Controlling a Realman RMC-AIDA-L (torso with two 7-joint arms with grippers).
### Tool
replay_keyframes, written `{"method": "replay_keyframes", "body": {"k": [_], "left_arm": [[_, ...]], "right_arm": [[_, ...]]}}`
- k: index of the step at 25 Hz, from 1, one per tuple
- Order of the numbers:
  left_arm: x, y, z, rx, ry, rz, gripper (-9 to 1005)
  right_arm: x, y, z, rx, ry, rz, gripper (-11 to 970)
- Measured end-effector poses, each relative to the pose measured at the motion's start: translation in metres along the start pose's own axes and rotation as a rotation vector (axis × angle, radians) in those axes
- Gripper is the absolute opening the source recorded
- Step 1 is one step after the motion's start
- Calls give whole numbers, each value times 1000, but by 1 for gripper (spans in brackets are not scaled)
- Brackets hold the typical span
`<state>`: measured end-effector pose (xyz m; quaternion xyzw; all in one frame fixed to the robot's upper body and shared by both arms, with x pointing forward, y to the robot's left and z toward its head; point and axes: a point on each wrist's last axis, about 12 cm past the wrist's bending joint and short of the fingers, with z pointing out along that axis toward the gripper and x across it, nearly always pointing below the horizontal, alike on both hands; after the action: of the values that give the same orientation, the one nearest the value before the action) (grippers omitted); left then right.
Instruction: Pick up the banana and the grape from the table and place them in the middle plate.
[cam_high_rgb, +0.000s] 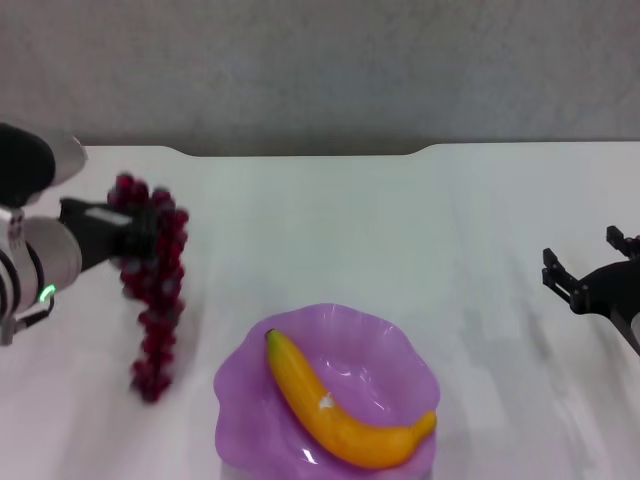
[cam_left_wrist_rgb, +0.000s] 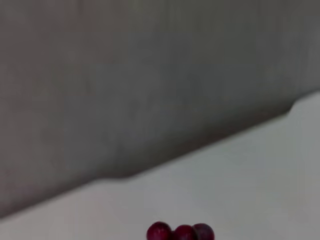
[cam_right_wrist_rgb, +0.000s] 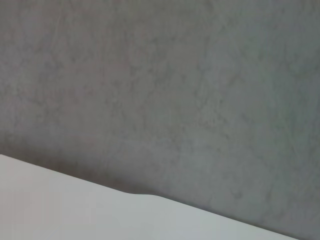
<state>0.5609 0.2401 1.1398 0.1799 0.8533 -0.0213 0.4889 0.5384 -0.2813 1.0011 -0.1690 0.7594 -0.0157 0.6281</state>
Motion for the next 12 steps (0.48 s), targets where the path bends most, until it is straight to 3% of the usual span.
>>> {"method": "replay_keyframes", "body": {"k": [7,12], "left_arm": [[-26,-11,-41,25,-161,53,79],[-41,-15,-61,58,-167,87,76]], "right_arm": [[1,0,0,-1,6,-1,889],[1,0,0,0,7,-1,888]]}}
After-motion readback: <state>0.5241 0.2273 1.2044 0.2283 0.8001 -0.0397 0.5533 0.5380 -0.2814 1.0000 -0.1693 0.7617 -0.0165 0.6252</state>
